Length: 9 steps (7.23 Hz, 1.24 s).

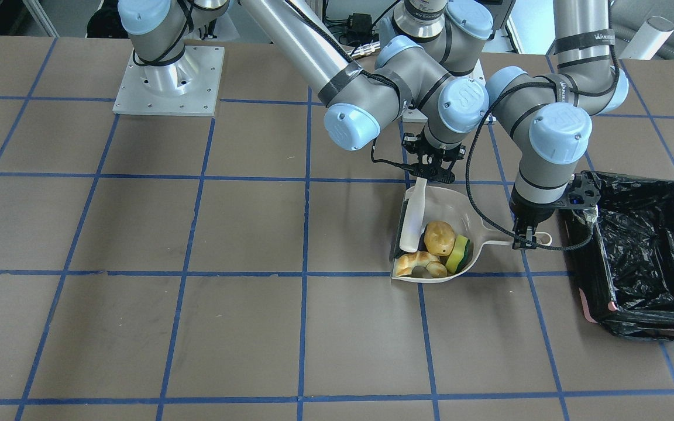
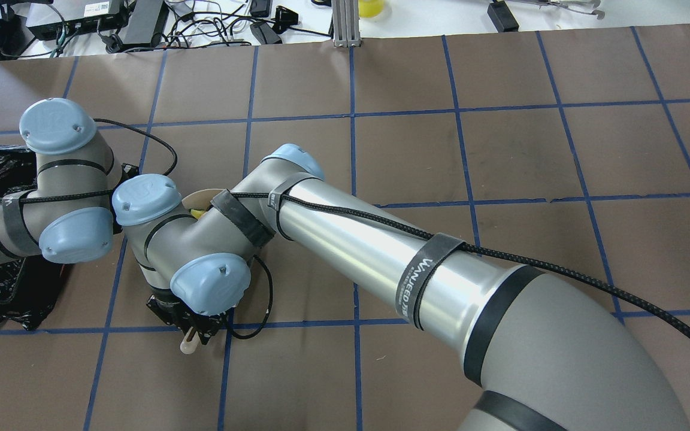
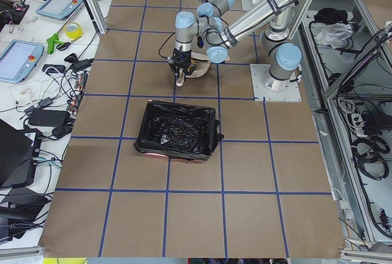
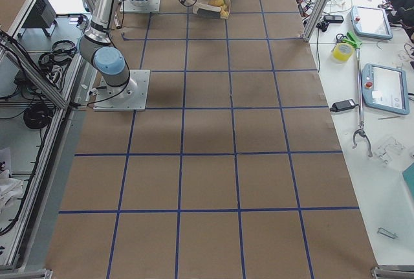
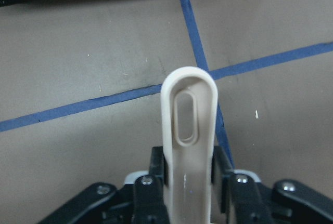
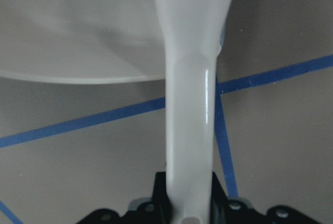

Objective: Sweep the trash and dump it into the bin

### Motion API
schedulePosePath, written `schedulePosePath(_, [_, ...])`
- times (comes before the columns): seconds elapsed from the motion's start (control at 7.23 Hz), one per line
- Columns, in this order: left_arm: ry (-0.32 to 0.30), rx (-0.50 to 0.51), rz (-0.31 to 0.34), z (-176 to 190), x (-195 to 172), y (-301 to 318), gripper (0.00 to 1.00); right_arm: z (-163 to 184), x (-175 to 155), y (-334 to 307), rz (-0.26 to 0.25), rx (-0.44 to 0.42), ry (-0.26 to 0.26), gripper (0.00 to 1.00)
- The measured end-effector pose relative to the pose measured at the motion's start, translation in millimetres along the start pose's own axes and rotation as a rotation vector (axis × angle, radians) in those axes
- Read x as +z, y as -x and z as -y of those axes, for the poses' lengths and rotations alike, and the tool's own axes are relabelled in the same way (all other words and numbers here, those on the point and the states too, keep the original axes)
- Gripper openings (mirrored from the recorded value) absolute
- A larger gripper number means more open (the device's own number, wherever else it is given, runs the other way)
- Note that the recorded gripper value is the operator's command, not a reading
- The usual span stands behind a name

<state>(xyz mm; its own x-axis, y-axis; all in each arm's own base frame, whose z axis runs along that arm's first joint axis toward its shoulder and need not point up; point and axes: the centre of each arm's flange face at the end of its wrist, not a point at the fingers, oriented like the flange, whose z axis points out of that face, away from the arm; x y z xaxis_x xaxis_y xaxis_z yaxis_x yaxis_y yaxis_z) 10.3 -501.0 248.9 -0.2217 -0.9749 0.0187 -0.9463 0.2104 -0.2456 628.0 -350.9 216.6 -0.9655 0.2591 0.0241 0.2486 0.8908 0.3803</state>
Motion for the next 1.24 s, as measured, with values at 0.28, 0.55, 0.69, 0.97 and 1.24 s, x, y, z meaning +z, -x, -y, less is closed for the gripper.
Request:
schedulePosePath(0.28, [-0.001,-0.001,-0.001,1,0,0,0.0,-9,-15,-14,-0.058,0.013,0.004,0.08])
schedulePosePath(0.55, [0.0,-0.002,-0.003,1,-1,0,0.0,-7,-38,-35,-0.11,0.003,-0.005,0.08])
schedulePosePath(0.69, [0.0,-0.003,-0.005,0,-1,-1,0.0,3,-51,-47,-0.135,-0.017,-0.012,0.08])
schedulePosePath(0.97, [0.037,-0.004,-0.037,-2,-7,-5,0.0,42,-86,-91,-0.181,-0.088,-0.012,0.09])
schedulePosePath(1.24, [0.101,-0.013,-0.062,4,-25,-16,0.0,84,-121,-161,-0.205,-0.164,-0.019,0.09])
